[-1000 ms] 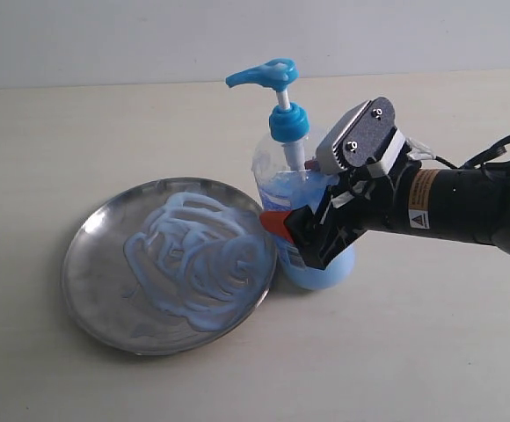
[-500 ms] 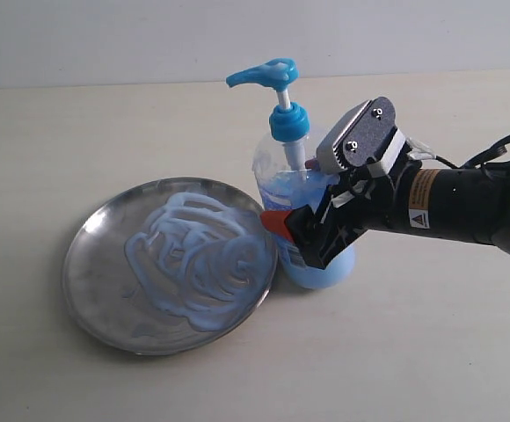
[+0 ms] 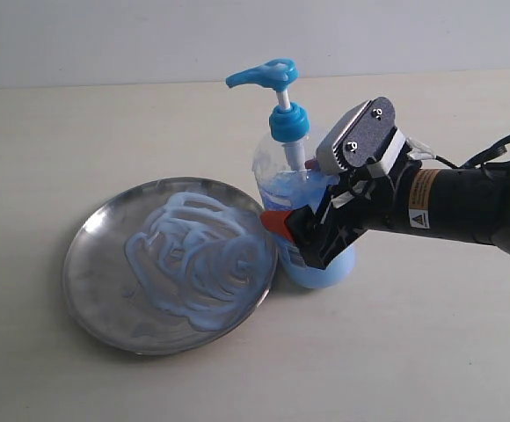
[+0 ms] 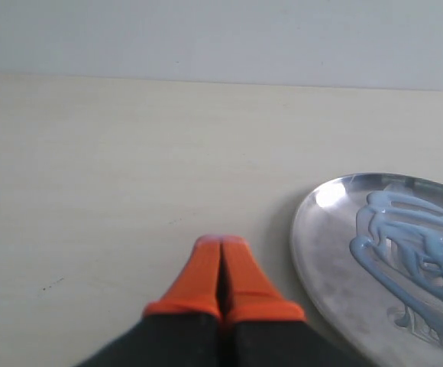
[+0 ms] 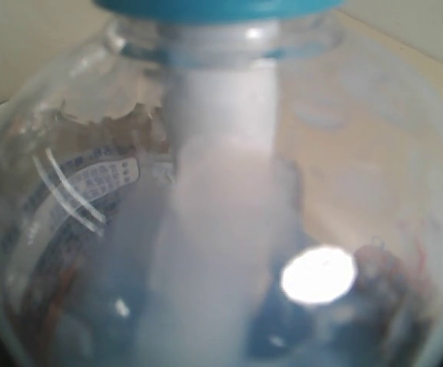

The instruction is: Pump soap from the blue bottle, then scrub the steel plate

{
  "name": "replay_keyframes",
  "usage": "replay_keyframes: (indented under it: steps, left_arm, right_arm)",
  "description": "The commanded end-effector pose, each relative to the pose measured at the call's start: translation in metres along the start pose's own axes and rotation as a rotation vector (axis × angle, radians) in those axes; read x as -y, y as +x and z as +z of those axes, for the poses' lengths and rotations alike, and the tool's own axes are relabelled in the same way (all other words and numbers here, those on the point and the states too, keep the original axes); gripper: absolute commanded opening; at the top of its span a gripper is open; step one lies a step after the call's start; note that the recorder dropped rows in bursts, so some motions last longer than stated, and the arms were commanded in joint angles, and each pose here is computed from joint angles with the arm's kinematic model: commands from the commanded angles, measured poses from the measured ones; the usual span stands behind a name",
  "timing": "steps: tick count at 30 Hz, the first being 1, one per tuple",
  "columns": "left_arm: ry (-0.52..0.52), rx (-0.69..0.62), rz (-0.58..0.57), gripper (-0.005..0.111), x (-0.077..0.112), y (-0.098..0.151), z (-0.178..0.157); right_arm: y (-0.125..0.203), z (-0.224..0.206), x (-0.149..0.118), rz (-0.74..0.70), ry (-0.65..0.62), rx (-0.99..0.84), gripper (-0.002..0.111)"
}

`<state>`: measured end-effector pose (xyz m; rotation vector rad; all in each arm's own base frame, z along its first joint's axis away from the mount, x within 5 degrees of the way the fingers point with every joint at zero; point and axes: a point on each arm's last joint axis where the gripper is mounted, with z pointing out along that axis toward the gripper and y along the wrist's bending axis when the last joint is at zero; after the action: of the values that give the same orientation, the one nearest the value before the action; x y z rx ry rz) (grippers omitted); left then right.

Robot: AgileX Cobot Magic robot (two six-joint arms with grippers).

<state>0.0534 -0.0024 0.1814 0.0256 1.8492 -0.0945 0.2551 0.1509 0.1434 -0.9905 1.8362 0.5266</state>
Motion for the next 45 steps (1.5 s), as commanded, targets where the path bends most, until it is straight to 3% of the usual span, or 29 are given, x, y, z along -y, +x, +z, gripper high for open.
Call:
replay_keyframes:
  steps: [1, 18, 38, 45]
  left_arm:
    - [0.000, 0.013, -0.001, 0.000, 0.000, 0.000, 0.000]
    - [-0.002, 0.006, -0.001, 0.000, 0.000, 0.001, 0.000]
    - [0.001, -0.005, 0.014, 0.000, 0.005, -0.065, 0.000]
    - [0.087, -0.015, 0.042, 0.000, 0.013, -0.084, 0.003]
  right_arm:
    - [-0.015, -0.001, 0.002, 0.002, 0.000, 0.108, 0.000]
    - [-0.016, -0.001, 0.004, -0.011, 0.022, 0.117, 0.000]
    - [-0.017, -0.001, 0.003, -0.041, 0.019, 0.136, 0.000]
    - [-0.019, -0.002, 0.003, -0.059, 0.016, 0.151, 0.000]
